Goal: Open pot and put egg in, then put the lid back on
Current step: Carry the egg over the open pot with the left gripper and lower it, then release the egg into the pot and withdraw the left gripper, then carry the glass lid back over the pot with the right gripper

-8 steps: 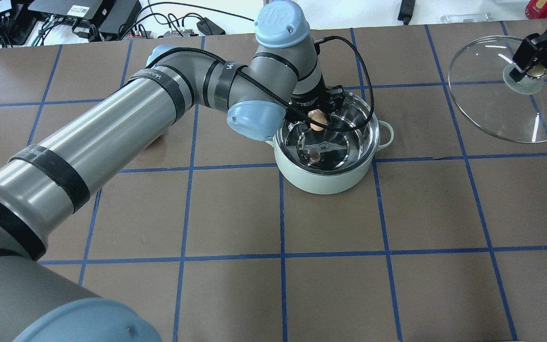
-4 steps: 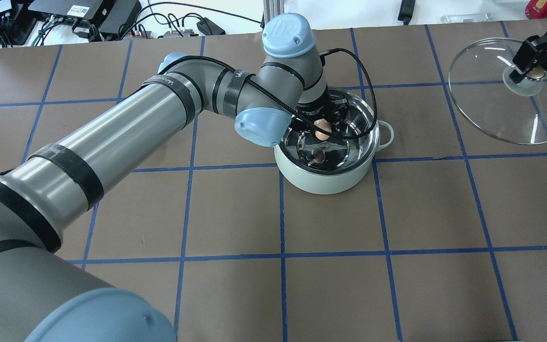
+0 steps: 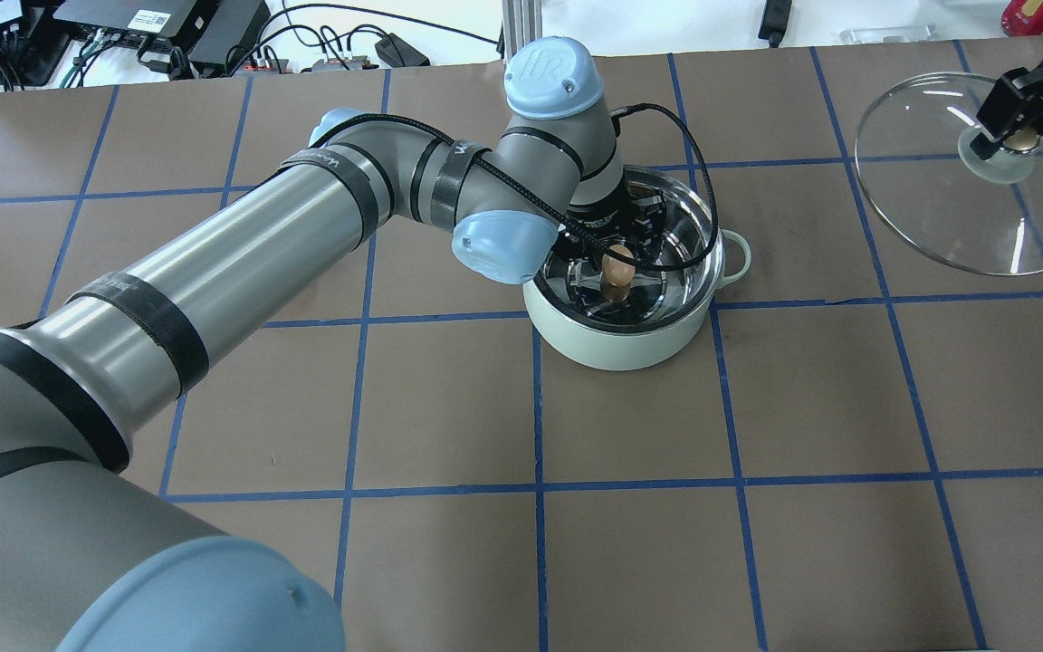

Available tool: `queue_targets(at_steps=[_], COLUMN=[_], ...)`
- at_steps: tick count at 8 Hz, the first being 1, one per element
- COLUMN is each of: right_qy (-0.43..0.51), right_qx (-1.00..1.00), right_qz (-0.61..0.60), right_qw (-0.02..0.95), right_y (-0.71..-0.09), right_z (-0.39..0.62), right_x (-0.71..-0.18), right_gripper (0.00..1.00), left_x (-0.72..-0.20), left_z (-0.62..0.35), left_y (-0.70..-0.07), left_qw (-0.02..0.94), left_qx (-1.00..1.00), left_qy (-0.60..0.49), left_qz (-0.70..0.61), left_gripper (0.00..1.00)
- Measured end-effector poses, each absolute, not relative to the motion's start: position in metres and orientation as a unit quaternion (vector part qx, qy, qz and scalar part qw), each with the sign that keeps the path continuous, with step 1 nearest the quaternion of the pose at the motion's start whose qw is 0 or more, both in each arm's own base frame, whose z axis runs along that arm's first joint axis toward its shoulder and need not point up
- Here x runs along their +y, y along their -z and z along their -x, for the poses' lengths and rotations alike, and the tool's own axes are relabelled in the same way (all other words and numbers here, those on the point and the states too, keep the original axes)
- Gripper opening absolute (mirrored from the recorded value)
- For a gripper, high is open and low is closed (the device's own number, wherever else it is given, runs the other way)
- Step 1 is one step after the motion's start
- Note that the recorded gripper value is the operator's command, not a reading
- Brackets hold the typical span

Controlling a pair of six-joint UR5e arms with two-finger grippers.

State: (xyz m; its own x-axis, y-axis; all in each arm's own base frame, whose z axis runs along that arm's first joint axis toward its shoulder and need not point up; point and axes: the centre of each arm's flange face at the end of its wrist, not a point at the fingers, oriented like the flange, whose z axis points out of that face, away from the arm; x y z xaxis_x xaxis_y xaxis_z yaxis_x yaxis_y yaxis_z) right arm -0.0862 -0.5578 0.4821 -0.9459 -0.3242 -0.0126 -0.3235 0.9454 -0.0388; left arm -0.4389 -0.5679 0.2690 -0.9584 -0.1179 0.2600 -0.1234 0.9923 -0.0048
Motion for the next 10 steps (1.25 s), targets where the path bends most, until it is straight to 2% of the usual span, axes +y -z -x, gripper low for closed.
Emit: queue_targets(at_steps=[3, 5, 6, 7, 10], right_qy=[0.018, 0.02, 0.02, 0.021, 0.041], right_qx=[0.986, 0.988, 0.991, 0.992, 0.993], right_qz=[0.163, 0.154, 0.134, 0.123, 0.11], right_qw=[0.01, 0.011, 0.012, 0.012, 0.002], right_y=[-0.482, -0.485, -0.486, -0.486, -0.49], right_z=[0.086, 0.082, 0.072, 0.054, -0.051], right_x=[-0.558, -0.556, -0.556, -0.558, -0.564], right_gripper=[0.0, 0.0, 0.0, 0.0, 0.0], left_x=[-0.565, -0.552, -0.546, -0.552, -0.582], left_z=[0.438, 0.425, 0.404, 0.364, 0.153], left_y=[-0.294, -0.354, -0.385, -0.414, -0.494], left_qw=[0.138, 0.136, 0.103, 0.076, 0.048], left_qx=[-0.988, -0.987, -0.99, -0.991, -0.987], left_qy=[-0.028, -0.069, -0.088, -0.103, -0.115], left_qz=[-0.056, -0.045, -0.036, -0.04, -0.097], left_gripper=[1.0, 1.0, 1.0, 1.0, 1.0])
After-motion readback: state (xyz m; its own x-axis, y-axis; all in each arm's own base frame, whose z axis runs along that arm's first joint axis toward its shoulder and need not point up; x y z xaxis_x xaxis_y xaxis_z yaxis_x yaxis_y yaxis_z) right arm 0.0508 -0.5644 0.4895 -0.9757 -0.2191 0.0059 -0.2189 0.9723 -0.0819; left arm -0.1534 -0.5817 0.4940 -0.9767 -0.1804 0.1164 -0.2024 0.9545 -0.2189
